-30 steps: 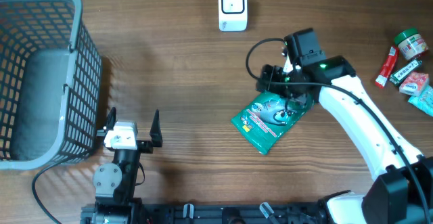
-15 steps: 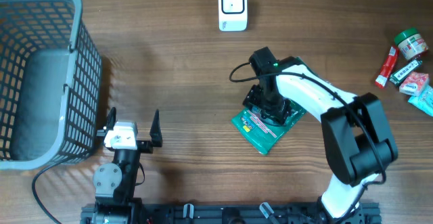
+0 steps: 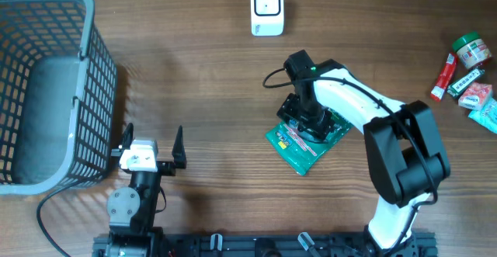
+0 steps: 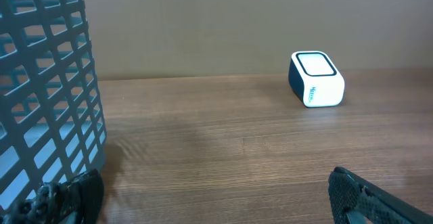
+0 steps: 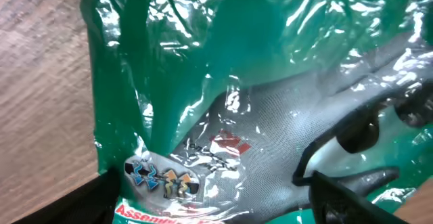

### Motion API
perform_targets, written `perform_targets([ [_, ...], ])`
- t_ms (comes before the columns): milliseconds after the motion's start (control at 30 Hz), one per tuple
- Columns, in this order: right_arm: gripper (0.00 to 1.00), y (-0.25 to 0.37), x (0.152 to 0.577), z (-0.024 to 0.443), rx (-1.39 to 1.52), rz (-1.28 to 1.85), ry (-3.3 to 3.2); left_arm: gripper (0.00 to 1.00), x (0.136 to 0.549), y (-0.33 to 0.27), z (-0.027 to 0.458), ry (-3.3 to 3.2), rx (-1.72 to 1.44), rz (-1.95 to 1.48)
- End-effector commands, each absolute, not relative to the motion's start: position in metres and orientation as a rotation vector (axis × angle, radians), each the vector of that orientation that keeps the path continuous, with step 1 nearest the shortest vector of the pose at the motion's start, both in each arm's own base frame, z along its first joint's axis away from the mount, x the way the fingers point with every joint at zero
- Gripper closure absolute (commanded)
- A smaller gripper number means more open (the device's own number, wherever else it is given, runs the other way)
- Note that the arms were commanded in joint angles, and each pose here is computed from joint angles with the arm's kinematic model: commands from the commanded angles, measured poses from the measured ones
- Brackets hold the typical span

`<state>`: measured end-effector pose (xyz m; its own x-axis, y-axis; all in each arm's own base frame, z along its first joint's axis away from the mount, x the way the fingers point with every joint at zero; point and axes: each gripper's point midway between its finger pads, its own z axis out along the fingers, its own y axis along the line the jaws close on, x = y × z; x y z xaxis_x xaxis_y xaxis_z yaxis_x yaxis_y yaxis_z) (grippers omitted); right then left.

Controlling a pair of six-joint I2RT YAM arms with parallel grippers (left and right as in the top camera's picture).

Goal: Scan the item barcode

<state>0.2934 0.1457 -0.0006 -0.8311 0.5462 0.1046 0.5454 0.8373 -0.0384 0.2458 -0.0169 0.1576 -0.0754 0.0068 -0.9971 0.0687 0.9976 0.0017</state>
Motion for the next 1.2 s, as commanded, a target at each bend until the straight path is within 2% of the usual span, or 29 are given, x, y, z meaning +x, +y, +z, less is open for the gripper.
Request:
perform_targets([
  [0, 0.05, 0.143, 0.311, 0.019, -0.878, 0.036, -2.949, 0.0, 0.246, -0.019, 0.156, 1.646, 0.062, -0.065],
  [33, 0.01, 0.144, 0.317, 0.026, -0.887, 0.011, -2.974, 0.0, 0.246, -0.019, 0.156, 1.646, 0.061, -0.065],
  [233, 0.0, 0.136, 0.336, 0.017, -0.944, 0.004, -3.025, 0.0, 0.246, -0.019, 0.156, 1.646, 0.061, -0.065],
  [533, 0.01, 0.109, 0.319, -0.009, -1.019, 0.091, -2.918, 0.0, 0.246, -0.019, 0.156, 1.646, 0.061, -0.065],
  [633, 0.06, 0.107, 0.314, -0.019, -1.041, 0.092, -2.911, 0.0, 0.246, -0.019, 0.156, 1.646, 0.061, -0.065],
  [767, 0.22, 0.109, 0.307, -0.035, -1.037, 0.058, -2.892, 0.0, 0.246, -0.019, 0.156, 1.646, 0.061, -0.065],
  [800, 0.3, 0.109, 0.305, -0.04, -1.036, 0.062, -2.886, 0.0, 0.246, -0.019, 0.156, 1.646, 0.062, -0.065],
  [867, 0.59, 0.11, 0.304, -0.05, -1.029, 0.065, -2.872, 0.0, 0.246, -0.019, 0.156, 1.646, 0.062, -0.065],
  [900, 0.68, 0.111, 0.306, -0.051, -1.028, 0.06, -2.876, 0.0, 0.246, -0.019, 0.156, 1.646, 0.061, -0.065],
  [1000, 0.75, 0.121, 0.317, -0.043, -0.974, -0.026, -2.907, 0.0, 0.246, -0.019, 0.156, 1.646, 0.061, -0.065],
  [1067, 0.73, 0.131, 0.329, -0.033, -0.908, -0.113, -2.938, 0.0, 0.246, -0.019, 0.156, 1.646, 0.061, -0.065],
  [1100, 0.63, 0.136, 0.335, -0.028, -0.859, -0.15, -2.964, 0.0, 0.246, -0.019, 0.156, 1.646, 0.062, -0.065],
  [1133, 0.32, 0.137, 0.339, -0.025, -0.796, -0.162, -2.993, 0.0, 0.246, -0.019, 0.156, 1.646, 0.061, -0.065],
  [1167, 0.15, 0.137, 0.34, -0.022, -0.759, -0.158, -3.001, 0.0, 0.246, -0.019, 0.156, 1.646, 0.061, -0.065],
])
